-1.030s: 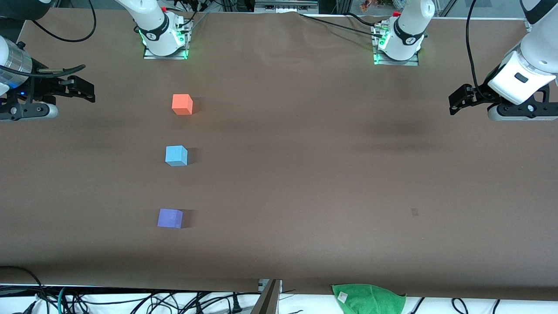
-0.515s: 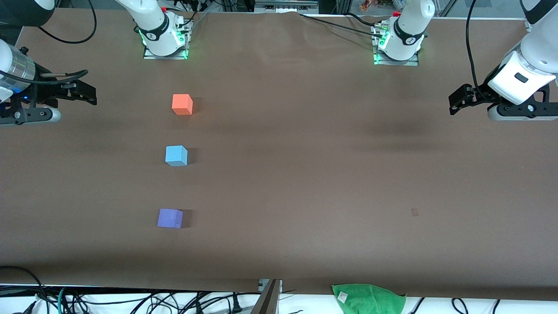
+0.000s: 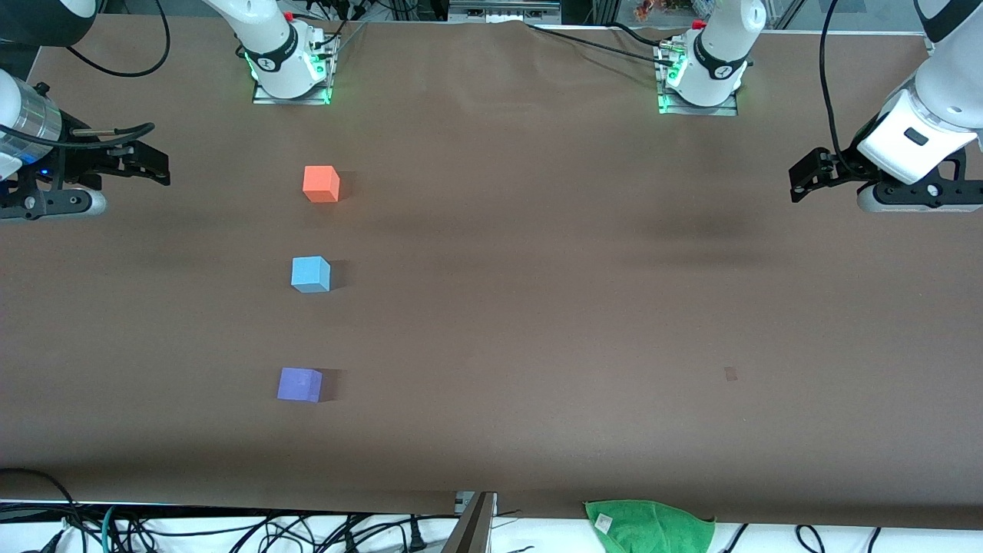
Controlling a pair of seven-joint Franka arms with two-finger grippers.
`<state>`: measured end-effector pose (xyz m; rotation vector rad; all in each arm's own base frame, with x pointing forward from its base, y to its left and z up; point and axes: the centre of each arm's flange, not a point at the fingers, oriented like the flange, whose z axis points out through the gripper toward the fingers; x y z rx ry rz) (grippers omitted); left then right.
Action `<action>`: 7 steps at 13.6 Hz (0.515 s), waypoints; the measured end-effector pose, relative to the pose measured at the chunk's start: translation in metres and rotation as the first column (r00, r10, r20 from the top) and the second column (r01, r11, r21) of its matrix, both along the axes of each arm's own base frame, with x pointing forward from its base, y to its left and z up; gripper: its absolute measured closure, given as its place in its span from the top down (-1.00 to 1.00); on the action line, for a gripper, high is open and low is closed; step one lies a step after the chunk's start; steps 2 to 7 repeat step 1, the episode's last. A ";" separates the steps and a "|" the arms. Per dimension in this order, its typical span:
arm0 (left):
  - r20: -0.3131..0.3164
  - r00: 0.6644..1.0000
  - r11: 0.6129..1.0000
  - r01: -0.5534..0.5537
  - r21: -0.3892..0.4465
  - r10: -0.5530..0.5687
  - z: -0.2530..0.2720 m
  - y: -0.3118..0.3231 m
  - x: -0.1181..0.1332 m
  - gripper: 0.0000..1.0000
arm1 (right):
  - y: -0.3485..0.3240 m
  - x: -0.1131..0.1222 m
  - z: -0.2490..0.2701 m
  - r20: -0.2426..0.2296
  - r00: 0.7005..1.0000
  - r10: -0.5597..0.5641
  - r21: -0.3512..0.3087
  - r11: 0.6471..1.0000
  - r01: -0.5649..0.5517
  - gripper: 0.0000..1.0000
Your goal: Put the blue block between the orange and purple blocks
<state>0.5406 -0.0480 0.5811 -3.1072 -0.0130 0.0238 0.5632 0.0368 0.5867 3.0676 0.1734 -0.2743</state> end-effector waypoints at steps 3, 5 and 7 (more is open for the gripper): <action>0.000 1.000 1.000 0.000 0.000 0.000 0.000 0.000 0.000 1.00 | 0.000 0.000 0.000 0.000 1.000 0.000 0.000 1.000 0.000 1.00; 0.000 1.000 1.000 0.000 0.000 0.000 0.000 0.000 0.000 1.00 | 0.000 0.000 0.000 0.000 1.000 0.000 0.000 1.000 0.000 1.00; 0.000 1.000 1.000 0.000 0.000 0.000 0.000 0.000 0.000 1.00 | 0.000 0.000 0.000 0.000 1.000 0.000 0.000 1.000 0.000 1.00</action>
